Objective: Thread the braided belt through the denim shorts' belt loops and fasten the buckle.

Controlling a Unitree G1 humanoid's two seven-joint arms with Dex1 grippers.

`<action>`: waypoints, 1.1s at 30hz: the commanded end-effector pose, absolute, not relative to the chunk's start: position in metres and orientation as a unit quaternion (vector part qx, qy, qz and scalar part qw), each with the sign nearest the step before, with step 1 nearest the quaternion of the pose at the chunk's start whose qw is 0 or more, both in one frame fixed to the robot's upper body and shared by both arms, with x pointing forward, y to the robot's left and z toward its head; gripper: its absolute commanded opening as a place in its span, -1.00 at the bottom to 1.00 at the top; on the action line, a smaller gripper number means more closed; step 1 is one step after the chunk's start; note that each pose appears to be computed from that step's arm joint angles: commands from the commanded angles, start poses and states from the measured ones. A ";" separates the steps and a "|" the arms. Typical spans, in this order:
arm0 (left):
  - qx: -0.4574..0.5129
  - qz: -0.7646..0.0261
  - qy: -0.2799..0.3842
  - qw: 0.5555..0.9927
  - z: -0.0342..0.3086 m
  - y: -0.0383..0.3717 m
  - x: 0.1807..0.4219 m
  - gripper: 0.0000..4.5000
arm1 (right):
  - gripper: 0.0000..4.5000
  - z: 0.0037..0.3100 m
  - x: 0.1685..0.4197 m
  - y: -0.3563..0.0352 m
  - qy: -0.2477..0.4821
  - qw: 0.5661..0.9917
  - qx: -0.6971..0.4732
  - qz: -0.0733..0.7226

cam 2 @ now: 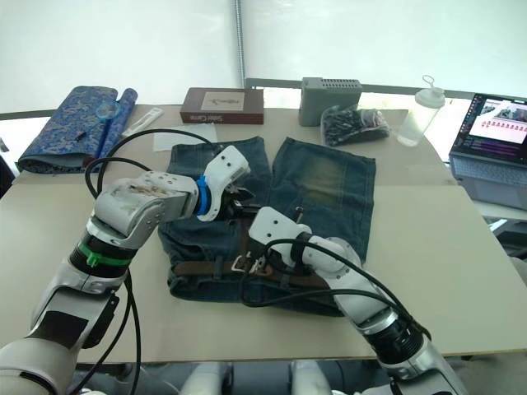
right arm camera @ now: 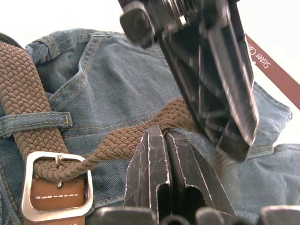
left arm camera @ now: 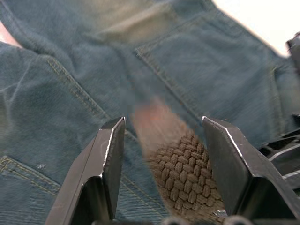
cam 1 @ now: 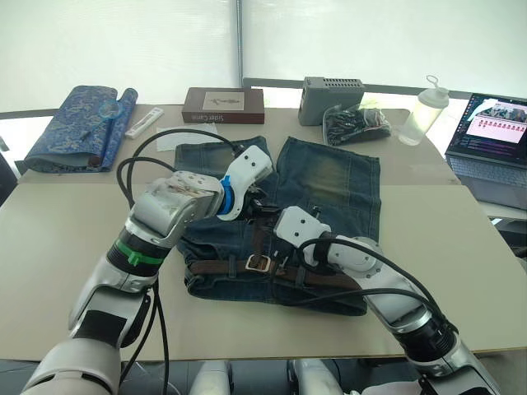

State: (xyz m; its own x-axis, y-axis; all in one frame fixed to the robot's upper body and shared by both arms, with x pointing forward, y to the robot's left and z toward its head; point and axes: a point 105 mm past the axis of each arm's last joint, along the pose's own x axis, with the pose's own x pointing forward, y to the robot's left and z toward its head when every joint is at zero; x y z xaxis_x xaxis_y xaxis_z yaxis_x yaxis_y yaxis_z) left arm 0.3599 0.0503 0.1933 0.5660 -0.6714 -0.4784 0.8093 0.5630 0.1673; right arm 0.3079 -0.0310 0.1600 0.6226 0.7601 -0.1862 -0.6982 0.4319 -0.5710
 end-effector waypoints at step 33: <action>0.058 -0.388 0.263 0.881 0.174 0.116 0.326 0.21 | -1.00 0.158 0.294 -0.004 -0.079 0.771 -0.336 0.535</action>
State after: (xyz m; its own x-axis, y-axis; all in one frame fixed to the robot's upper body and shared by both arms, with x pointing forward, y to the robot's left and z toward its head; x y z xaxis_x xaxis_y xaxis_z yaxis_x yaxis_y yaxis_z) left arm 0.3202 0.1177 0.1630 0.4855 -0.6817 -0.5474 0.6961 0.6802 -0.2298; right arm 0.2943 -0.0023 0.1431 0.4081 0.8674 -0.2846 -0.8084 0.1986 -0.5541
